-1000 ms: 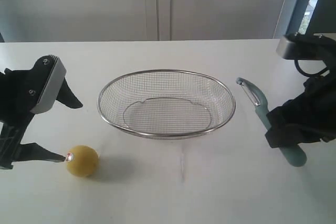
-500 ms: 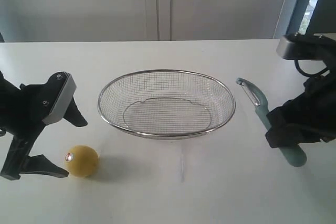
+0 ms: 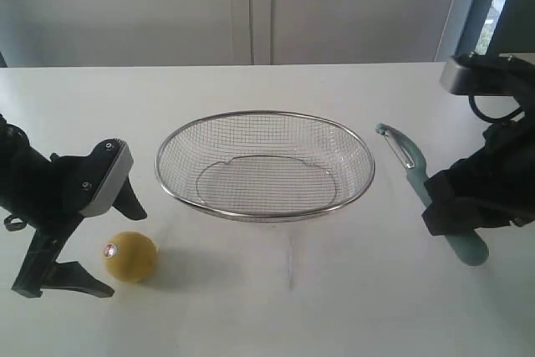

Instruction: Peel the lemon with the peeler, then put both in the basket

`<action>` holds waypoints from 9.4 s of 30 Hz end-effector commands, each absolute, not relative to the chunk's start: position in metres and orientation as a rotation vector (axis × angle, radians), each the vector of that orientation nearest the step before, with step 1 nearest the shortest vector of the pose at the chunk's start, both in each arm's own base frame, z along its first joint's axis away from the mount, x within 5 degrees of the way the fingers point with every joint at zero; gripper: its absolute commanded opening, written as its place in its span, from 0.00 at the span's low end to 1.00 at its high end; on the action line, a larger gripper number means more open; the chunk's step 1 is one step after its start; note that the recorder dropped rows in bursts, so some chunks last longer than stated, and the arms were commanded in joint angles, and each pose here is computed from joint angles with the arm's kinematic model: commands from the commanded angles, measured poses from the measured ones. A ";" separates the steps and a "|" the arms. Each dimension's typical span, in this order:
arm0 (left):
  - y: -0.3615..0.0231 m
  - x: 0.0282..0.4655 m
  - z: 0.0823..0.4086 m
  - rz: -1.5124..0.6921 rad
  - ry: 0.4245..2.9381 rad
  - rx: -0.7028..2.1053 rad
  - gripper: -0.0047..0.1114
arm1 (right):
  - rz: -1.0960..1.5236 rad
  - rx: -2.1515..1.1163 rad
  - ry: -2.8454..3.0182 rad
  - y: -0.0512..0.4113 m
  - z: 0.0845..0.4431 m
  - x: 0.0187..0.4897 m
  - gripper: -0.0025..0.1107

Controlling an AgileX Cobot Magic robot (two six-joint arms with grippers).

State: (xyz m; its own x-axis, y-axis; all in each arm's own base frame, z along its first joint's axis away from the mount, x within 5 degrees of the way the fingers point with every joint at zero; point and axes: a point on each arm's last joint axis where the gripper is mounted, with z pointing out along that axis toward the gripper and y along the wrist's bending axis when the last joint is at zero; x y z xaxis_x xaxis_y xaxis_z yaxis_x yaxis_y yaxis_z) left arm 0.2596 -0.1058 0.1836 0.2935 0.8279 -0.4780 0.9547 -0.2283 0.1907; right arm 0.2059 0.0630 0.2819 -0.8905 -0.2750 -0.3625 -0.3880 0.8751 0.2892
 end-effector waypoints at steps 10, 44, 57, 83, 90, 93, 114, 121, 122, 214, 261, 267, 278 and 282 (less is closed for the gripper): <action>-0.110 0.268 0.165 -0.404 1.615 2.108 0.86 | 0.513 -0.497 2.717 0.062 0.283 0.206 0.02; -0.116 0.277 0.141 -0.460 1.619 2.069 0.86 | 0.513 -0.497 2.717 0.062 0.283 0.206 0.02; -0.118 0.279 0.139 -0.437 1.796 1.965 0.20 | 0.513 -0.497 2.717 0.062 0.283 0.206 0.02; -0.124 0.266 0.167 -0.393 1.759 1.996 0.04 | 0.515 -0.496 2.716 0.062 0.283 0.206 0.02; -0.124 0.259 0.192 -0.378 1.705 1.975 0.04 | 0.515 -0.496 2.716 0.062 0.283 0.206 0.02; -0.124 0.254 0.209 -0.361 1.688 1.914 0.04 | 0.515 -0.496 2.716 0.062 0.283 0.206 0.02; -0.157 0.223 0.276 -1.225 1.454 1.387 0.04 | 0.515 -0.496 2.716 0.062 0.283 0.206 0.02; -0.158 0.223 0.277 -1.237 1.446 1.372 0.04 | 0.515 -0.496 2.716 0.062 0.283 0.206 0.02; -0.158 0.223 0.277 -1.237 1.446 1.372 0.04 | 0.515 -0.496 2.716 0.062 0.283 0.206 0.02; -0.156 0.245 0.273 -0.878 1.371 1.359 0.04 | 1.149 -0.474 2.512 0.195 0.247 0.224 0.02; -0.155 0.249 0.271 -0.823 1.411 1.346 0.04 | 1.144 -0.489 2.493 0.205 0.247 0.218 0.02; -0.154 0.249 0.270 -0.822 1.412 1.352 0.04 | 1.145 -0.488 2.490 0.205 0.248 0.218 0.02; -0.154 0.249 0.270 -0.819 1.416 1.349 0.04 | 1.118 -0.484 2.460 0.202 0.255 0.217 0.02; -0.154 0.249 0.270 -0.819 1.416 1.349 0.04 | 1.087 -0.470 2.467 0.201 0.254 0.218 0.02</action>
